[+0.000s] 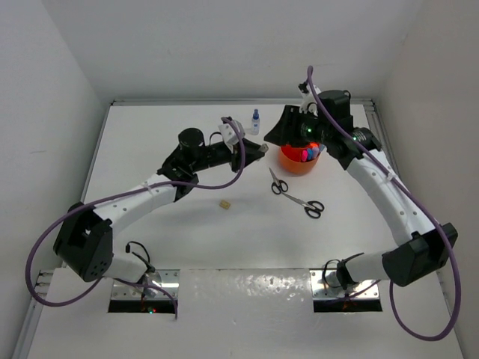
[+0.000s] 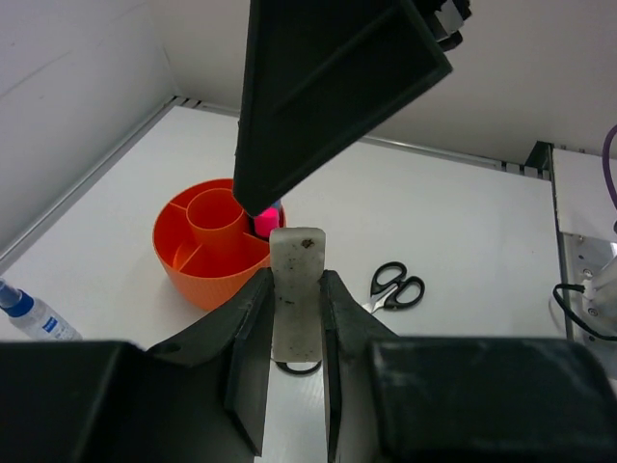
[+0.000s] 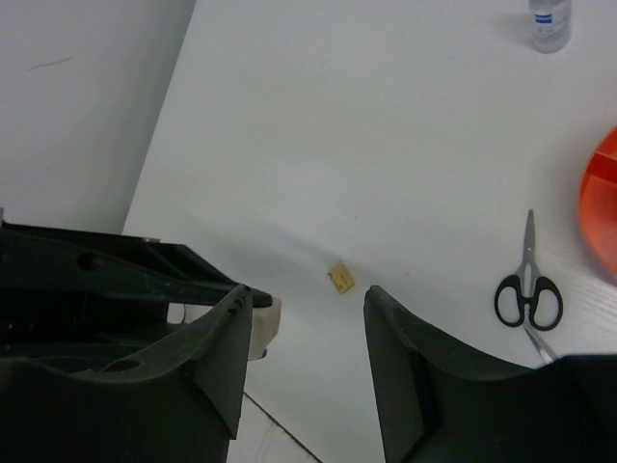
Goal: Sort the stationery into containers
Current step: Place the stationery in the storage box.
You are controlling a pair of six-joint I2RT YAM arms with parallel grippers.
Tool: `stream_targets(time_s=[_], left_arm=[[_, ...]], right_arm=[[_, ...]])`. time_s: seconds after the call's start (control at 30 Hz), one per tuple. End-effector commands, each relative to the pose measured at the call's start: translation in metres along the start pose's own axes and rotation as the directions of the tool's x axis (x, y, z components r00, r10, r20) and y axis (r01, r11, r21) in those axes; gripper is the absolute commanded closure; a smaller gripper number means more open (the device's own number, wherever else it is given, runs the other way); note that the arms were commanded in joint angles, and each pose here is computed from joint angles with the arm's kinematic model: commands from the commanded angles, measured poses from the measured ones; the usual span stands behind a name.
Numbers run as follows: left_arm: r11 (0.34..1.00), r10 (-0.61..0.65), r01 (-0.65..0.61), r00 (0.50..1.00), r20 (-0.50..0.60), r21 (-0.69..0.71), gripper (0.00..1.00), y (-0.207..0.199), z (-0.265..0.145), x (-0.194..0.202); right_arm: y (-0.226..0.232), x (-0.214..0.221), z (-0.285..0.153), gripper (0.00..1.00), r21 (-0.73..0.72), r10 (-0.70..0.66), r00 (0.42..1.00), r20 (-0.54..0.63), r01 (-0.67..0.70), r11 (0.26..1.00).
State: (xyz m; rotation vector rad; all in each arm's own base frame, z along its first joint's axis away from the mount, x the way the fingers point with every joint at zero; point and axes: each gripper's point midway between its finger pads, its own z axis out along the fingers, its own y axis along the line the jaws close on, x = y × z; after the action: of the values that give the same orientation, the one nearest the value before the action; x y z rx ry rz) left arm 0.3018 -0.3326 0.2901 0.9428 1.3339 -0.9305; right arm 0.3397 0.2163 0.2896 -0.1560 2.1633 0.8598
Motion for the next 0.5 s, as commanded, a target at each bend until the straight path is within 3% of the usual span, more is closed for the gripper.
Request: stream_targets(time_s=[0.0,0.23,0.47], left_arm=[[1.000,0.008,-0.008,0.999,0.042,-0.001,1.00,0.009,0.007,-0.007],[1.000,-0.006,0.006,1.000,-0.003,0.006,1.00,0.024,0.014,0.009],[1.000,0.003,-0.003,1.000,0.006,0.004,1.00,0.030,0.017,0.010]], right_arm=[[0.019,-0.002,0.006,0.51,-0.091,-0.022,1.000,0.022,0.024,0.996],[0.016,0.003,0.017,0.60,-0.089,0.005,1.000,0.009,-0.004,0.996],[0.001,0.022,0.030,0.59,-0.033,0.026,0.998,-0.050,-0.028,0.999]])
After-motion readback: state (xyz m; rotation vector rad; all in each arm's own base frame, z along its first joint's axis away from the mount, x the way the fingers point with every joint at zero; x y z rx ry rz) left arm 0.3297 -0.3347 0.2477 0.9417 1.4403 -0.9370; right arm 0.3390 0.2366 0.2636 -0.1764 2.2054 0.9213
